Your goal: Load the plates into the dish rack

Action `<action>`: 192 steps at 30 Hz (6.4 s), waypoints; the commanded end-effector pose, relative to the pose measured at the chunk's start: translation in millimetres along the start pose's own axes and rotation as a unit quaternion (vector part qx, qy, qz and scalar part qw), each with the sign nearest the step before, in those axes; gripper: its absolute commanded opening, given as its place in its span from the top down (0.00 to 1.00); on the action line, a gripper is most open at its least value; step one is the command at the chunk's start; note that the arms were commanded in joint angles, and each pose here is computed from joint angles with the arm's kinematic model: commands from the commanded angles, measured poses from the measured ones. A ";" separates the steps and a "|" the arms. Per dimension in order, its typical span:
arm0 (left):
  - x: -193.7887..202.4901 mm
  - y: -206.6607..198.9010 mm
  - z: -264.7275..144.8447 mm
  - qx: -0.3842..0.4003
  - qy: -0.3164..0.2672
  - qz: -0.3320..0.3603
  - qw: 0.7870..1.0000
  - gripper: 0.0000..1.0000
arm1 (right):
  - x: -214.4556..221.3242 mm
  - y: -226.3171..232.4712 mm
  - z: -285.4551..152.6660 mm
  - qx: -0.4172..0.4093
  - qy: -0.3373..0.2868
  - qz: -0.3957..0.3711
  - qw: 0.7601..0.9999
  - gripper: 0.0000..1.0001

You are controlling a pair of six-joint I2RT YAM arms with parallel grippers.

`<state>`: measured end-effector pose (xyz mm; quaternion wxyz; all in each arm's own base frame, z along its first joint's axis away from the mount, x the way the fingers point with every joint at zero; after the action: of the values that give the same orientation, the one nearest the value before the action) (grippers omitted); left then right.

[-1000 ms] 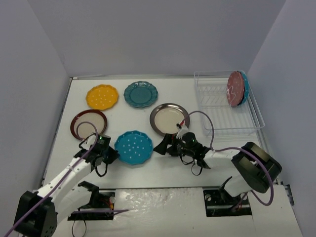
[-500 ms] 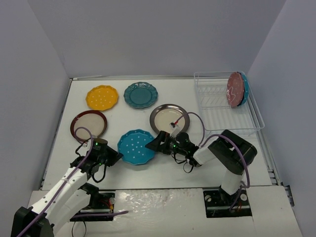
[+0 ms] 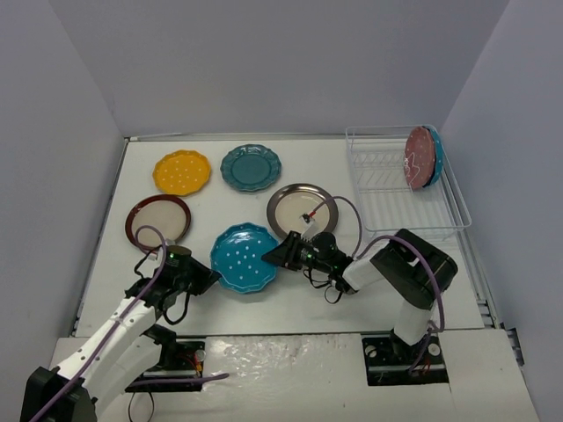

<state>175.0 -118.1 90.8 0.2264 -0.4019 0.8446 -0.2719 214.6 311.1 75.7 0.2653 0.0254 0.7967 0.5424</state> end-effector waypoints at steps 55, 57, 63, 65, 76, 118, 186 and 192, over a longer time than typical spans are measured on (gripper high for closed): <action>-97.5 -94.9 -84.0 -0.041 -0.154 0.457 0.875 0.03 | -481.5 37.5 -281.2 0.602 -0.327 -0.469 0.557 1.00; -97.3 -94.7 -82.5 -0.042 -0.151 0.457 0.876 0.03 | -483.5 34.2 -278.6 0.602 -0.324 -0.472 0.557 1.00; -98.3 -93.7 -80.0 -0.046 -0.147 0.455 0.877 0.03 | -485.4 35.2 -282.2 0.608 -0.338 -0.473 0.541 1.00; -98.8 -93.7 -79.8 -0.046 -0.147 0.454 0.878 0.03 | -482.6 39.7 -288.7 0.606 -0.353 -0.472 0.534 1.00; -99.5 -92.4 -77.6 -0.048 -0.140 0.450 0.881 0.03 | -481.8 -7.2 -292.0 0.604 -0.324 -0.463 0.562 1.00; -90.1 -95.7 -61.0 -0.034 -0.098 0.422 0.901 0.03 | -408.1 115.8 -292.9 0.393 -0.451 -0.391 0.699 0.12; -3.6 -121.2 99.6 0.074 0.013 0.155 0.985 1.00 | -125.6 62.8 -150.0 0.043 -0.213 -0.123 0.968 0.00; -16.3 -125.0 61.6 0.130 0.000 0.127 0.983 1.00 | -96.4 59.2 -94.5 0.043 -0.164 -0.108 0.980 0.00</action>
<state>284.1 -193.7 86.3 0.2644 -0.2626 0.8774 -0.3021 225.4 193.7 176.1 0.4157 0.0330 0.7983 0.4345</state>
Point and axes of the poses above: each gripper's point midway between its finger pads, its own z axis out along the fingers, its own y axis along the line the jaws close on, x = y × z, the point moved 4 cm from there along -z, back along the fingers
